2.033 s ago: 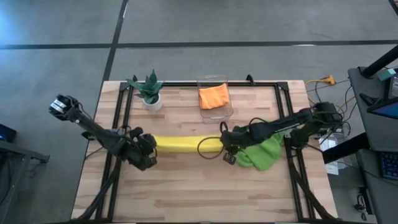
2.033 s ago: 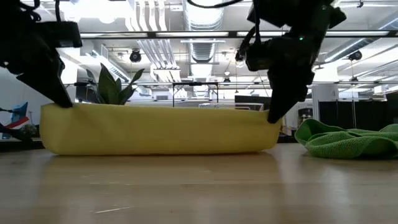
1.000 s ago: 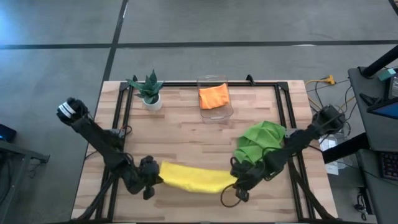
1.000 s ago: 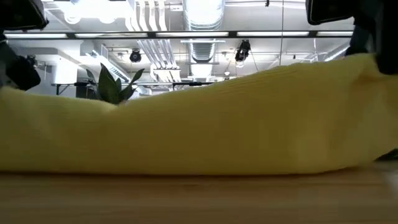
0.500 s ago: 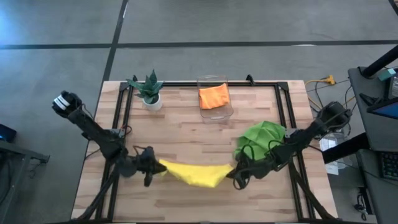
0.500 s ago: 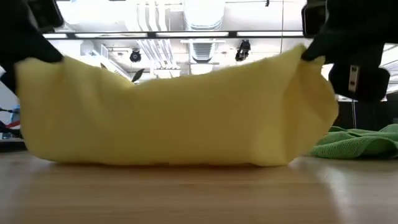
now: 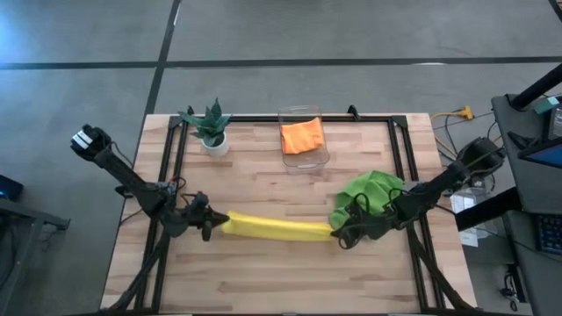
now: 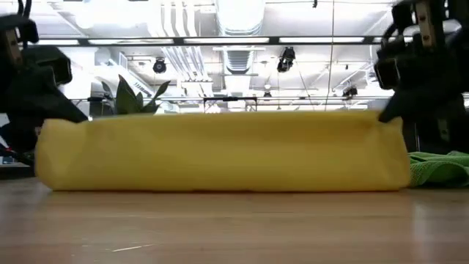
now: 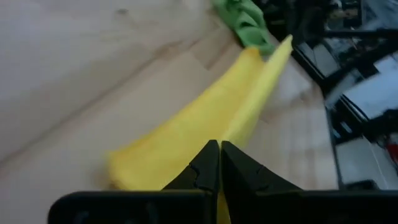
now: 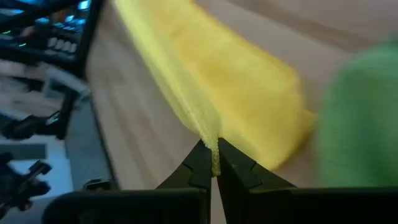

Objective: Fold microfiber towels
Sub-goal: Fold the yellow towel

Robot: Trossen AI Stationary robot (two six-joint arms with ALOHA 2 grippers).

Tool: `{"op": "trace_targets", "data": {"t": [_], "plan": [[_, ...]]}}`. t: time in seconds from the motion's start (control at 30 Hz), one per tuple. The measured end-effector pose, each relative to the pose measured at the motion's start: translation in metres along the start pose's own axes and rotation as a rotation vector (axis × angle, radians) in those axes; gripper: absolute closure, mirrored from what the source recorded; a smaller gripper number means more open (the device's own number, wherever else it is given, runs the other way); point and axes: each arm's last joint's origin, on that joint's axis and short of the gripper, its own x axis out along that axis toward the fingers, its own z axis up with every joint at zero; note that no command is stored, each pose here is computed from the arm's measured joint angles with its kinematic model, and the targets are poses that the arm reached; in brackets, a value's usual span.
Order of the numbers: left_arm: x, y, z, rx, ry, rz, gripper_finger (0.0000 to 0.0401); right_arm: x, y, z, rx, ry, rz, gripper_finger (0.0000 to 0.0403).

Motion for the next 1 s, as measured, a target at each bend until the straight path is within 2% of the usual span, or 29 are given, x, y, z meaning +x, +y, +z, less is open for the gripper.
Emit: {"op": "trace_targets", "data": {"t": [0.17, 0.37, 0.57, 0.7, 0.9, 1.0], "plan": [[0.001, 0.011, -0.004, -0.004, -0.009, 0.055, 0.0401, -0.002, -0.015, 0.0, 0.032, 0.011, -0.049, 0.0394], [0.005, 0.016, -0.005, 0.017, -0.011, 0.105, 0.0401, 0.0, -0.019, 0.004, 0.048, -0.004, -0.065, 0.0394], [0.009, 0.011, -0.002, 0.024, -0.021, 0.115, 0.0401, 0.001, -0.018, 0.01, 0.052, -0.021, -0.072, 0.039], [0.009, 0.003, 0.002, 0.057, -0.03, 0.098, 0.0401, 0.002, -0.025, 0.012, 0.081, 0.021, -0.13, 0.0383], [0.008, -0.007, 0.007, 0.079, -0.043, 0.073, 0.0401, 0.0, -0.028, 0.012, 0.057, 0.078, -0.269, 0.0345], [0.008, -0.011, 0.009, 0.071, -0.048, 0.063, 0.0401, -0.001, -0.023, 0.014, 0.021, 0.085, -0.29, 0.0313]]}}
